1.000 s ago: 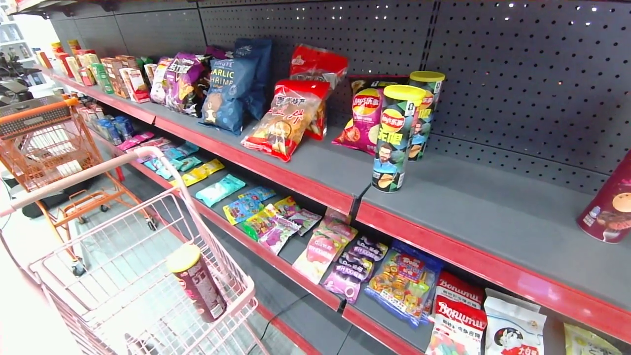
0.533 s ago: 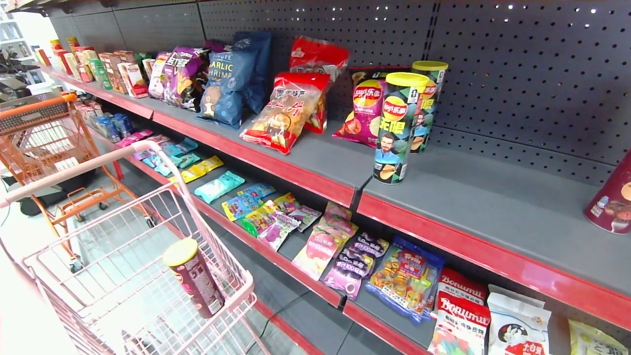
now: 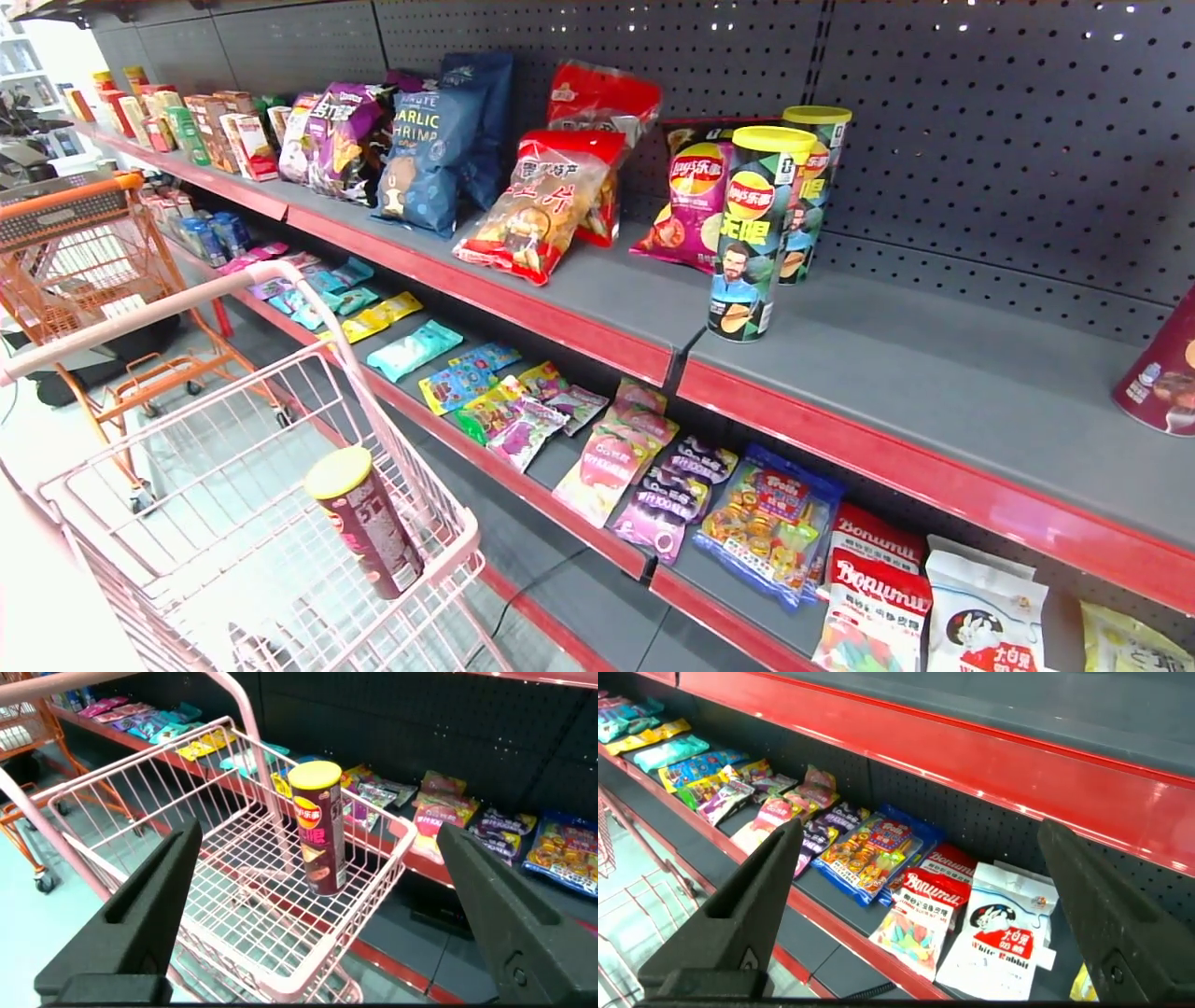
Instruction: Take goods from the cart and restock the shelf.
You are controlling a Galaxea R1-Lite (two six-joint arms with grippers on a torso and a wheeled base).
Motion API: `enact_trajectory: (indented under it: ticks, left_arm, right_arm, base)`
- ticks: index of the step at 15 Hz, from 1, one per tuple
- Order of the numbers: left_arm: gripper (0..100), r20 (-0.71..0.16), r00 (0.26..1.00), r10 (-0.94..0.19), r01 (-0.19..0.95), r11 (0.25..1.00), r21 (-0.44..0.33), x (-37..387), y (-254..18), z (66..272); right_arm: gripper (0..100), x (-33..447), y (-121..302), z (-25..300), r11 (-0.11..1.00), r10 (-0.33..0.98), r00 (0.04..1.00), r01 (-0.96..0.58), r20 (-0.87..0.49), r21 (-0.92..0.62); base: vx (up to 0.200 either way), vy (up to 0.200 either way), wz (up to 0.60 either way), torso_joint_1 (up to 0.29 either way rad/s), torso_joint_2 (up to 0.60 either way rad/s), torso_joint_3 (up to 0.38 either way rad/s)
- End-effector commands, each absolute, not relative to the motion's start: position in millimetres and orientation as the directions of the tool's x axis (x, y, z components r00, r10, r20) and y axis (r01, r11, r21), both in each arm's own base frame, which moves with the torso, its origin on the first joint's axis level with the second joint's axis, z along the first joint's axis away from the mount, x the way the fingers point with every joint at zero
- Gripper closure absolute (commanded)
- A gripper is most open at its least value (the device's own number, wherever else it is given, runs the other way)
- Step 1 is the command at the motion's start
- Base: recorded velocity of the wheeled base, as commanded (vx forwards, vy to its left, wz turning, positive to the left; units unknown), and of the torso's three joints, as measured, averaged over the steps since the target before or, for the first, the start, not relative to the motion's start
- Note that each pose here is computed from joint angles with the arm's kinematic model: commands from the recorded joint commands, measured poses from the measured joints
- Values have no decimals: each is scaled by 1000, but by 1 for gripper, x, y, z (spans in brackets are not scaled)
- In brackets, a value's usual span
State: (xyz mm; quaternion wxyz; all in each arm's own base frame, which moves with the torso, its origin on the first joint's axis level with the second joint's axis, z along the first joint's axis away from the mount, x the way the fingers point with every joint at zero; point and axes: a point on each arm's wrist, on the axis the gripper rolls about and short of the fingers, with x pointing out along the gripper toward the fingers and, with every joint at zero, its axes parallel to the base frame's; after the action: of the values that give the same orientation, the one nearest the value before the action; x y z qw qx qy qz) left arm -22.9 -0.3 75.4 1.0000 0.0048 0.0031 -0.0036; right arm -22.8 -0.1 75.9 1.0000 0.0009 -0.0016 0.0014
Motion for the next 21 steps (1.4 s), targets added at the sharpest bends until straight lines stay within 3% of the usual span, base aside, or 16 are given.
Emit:
enact_trajectory:
  ticks: [1,2,4,5,6,7,8,10,11,12,13,16,21]
  left_arm:
    - [0,-9,1000,-9,9,1000,11,-23,0,76]
    - [0,-52,999,-15,16,1000,13,-20,0,76]
    - [0,-40,999,-32,34,999,33,-20,0,83]
    - [0,-15,999,-48,48,999,11,-16,0,131]
    - [0,-15,999,-48,48,999,11,-16,0,131]
    - [0,-58,998,-20,9,984,-178,33,-1,228]
    - [0,-157,984,82,-104,985,-137,61,3,227]
    - [0,-290,942,169,-196,979,-65,104,13,208]
    - [0,-287,948,136,-163,984,-75,119,15,203]
    - [0,-297,954,38,-63,995,-74,160,25,179]
    - [0,-331,943,29,-35,999,-11,175,34,160]
    - [0,-405,907,-114,112,993,-29,182,41,108]
    - [0,-425,886,-188,175,982,-68,195,48,62]
  right_arm:
    - [0,-23,0,76,1000,3,1000,-3,5,2]
    - [0,-23,0,76,1000,3,1000,-3,5,2]
    - [0,-23,0,76,1000,3,1000,-3,5,2]
    - [0,-23,0,76,1000,3,1000,-3,5,2]
    - [0,-23,0,76,1000,3,1000,-3,5,2]
    - [0,-23,0,76,1000,2,1000,-2,3,2]
    - [0,-23,0,76,1000,3,1000,-3,3,2]
    - [0,-23,0,76,1000,3,1000,-3,3,2]
    - [0,-23,0,76,1000,3,1000,-3,5,2]
    - [0,-23,0,76,1000,3,1000,-3,3,2]
    - [0,-23,0,76,1000,3,1000,-3,5,2]
    - [0,-23,0,76,1000,3,1000,-3,3,2]
    - [0,-23,0,76,1000,3,1000,-3,3,0]
  base:
    - [0,0,0,0,0,0]
    - [0,0,0,0,0,0]
    - [0,0,0,0,0,0]
    - [0,0,0,0,0,0]
    - [0,0,0,0,0,0]
    - [0,0,0,0,0,0]
    - [0,0,0,0,0,0]
    - [0,0,0,0,0,0]
    - [0,0,0,0,0,0]
    - [0,0,0,0,0,0]
    - [0,0,0,0,0,0]
    - [0,0,0,0,0,0]
    - [0,0,0,0,0,0]
